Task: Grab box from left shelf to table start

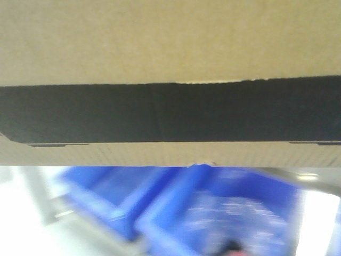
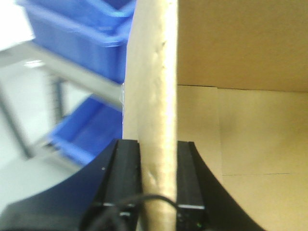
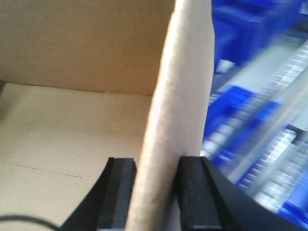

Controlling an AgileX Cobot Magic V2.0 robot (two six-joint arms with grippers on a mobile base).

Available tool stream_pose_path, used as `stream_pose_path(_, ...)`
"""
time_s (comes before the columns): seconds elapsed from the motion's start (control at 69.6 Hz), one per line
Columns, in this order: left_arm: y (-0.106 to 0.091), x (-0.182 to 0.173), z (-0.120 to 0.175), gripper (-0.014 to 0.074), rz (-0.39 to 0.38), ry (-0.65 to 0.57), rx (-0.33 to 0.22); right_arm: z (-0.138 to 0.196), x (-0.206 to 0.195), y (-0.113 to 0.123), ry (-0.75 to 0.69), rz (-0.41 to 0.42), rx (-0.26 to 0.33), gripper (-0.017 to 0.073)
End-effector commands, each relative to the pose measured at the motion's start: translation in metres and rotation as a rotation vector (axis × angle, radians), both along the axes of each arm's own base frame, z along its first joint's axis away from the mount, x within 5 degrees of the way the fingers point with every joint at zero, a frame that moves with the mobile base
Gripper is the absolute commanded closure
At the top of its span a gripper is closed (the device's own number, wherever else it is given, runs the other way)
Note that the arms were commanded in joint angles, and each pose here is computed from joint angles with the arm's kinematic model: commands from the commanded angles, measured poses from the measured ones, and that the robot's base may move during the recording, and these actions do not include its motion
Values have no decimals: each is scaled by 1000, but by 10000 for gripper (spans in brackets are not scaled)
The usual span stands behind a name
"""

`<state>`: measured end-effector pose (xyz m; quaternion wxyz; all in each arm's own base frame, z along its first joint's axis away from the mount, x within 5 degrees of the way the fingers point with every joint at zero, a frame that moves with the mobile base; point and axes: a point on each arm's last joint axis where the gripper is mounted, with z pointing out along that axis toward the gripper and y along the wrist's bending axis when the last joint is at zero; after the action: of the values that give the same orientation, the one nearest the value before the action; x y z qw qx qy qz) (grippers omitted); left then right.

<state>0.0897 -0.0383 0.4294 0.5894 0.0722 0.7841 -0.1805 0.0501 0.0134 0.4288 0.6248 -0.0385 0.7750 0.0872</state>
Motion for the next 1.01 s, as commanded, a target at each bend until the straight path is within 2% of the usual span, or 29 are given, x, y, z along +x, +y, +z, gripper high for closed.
stream_pose_path(0.0,-5,-9,31,689,-88,-165,-221,24,-1,0,-177,-2,62,504)
stream_pose_path(0.991,-5,-9,31,689,-88,-165,-221,24,-1,0,-177,-2,62,504)
